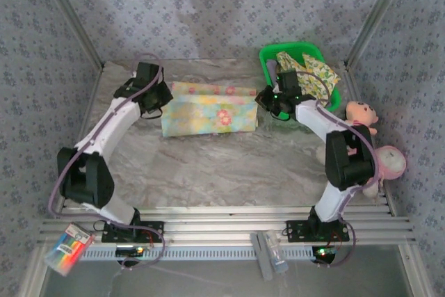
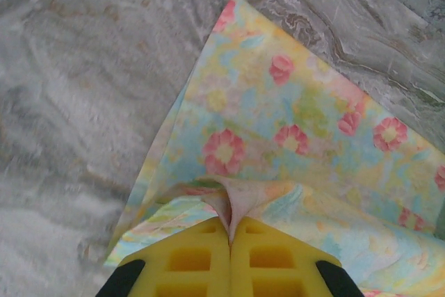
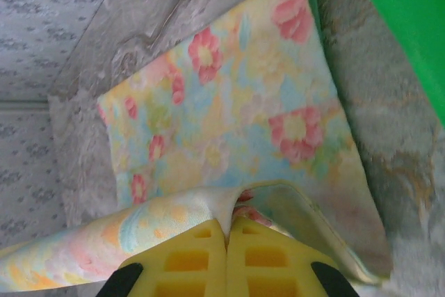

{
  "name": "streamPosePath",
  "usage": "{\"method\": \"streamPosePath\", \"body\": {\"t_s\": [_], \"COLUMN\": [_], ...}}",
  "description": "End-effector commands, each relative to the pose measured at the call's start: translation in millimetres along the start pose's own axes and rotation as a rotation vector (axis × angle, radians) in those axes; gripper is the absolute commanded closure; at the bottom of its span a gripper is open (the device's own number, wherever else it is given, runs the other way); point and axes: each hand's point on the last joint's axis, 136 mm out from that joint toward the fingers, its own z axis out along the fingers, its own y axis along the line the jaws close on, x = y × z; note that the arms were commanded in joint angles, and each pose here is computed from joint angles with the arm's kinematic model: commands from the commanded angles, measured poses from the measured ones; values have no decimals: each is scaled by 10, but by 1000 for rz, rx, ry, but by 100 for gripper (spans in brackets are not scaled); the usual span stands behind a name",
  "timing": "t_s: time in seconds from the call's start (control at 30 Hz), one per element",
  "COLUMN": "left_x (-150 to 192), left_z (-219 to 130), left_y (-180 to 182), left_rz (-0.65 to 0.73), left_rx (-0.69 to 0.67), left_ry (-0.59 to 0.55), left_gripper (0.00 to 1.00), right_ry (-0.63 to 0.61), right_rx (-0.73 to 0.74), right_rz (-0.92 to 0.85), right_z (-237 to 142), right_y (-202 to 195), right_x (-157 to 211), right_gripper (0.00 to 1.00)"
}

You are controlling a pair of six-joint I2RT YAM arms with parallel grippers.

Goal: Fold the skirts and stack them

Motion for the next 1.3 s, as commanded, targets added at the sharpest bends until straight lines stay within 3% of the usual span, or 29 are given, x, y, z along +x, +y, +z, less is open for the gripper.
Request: {"method": "streamPosePath", "body": {"t_s": [0.0,0.17,0.7,0.9,0.93,0.97,1.0,1.03,1.07,1.1,1.13,1.27], "left_x": [-381,-591,-704,-956,-988,-1016,-1041,-1086,-1071,-1083,-1085,-843], "left_z": [76,177,890,1266,1327,1366,1380,1358,1310,1245,1185,1015], "left_y": [14,-121,-128,-187,-212,-256,-323,-394,-416,-467,-495,-688], "left_rz": [68,93,98,67,62,55,59,66,73,82,81,52], "left_rx": [-33,2,-28,-20,-15,-6,14,32,24,28,28,99], "left_ry": [-85,-120,-39,-49,-41,-25,-10,-12,3,-2,-4,67], "left_gripper": [100,100,100,100,91,69,42,24,10,1,1,0], "right_ry": [-127,-165,-126,-191,-193,-195,-207,-222,-239,-253,-259,-221], "right_rx": [45,56,61,8,-19,-35,-48,-60,-78,-95,-109,-151], "right_rz": [2,-46,-86,-84,-85,-84,-91,-94,-105,-125,-147,-269], "right_z": [62,144,642,966,1005,1027,1019,997,945,892,857,796], "right_y": [-10,80,101,308,391,461,513,557,619,688,744,947], "right_x": [-419,-618,-849,-1209,-1262,-1307,-1351,-1376,-1405,-1418,-1409,-1205], "right_gripper": [100,100,100,98,90,76,51,31,21,14,0,0]}}
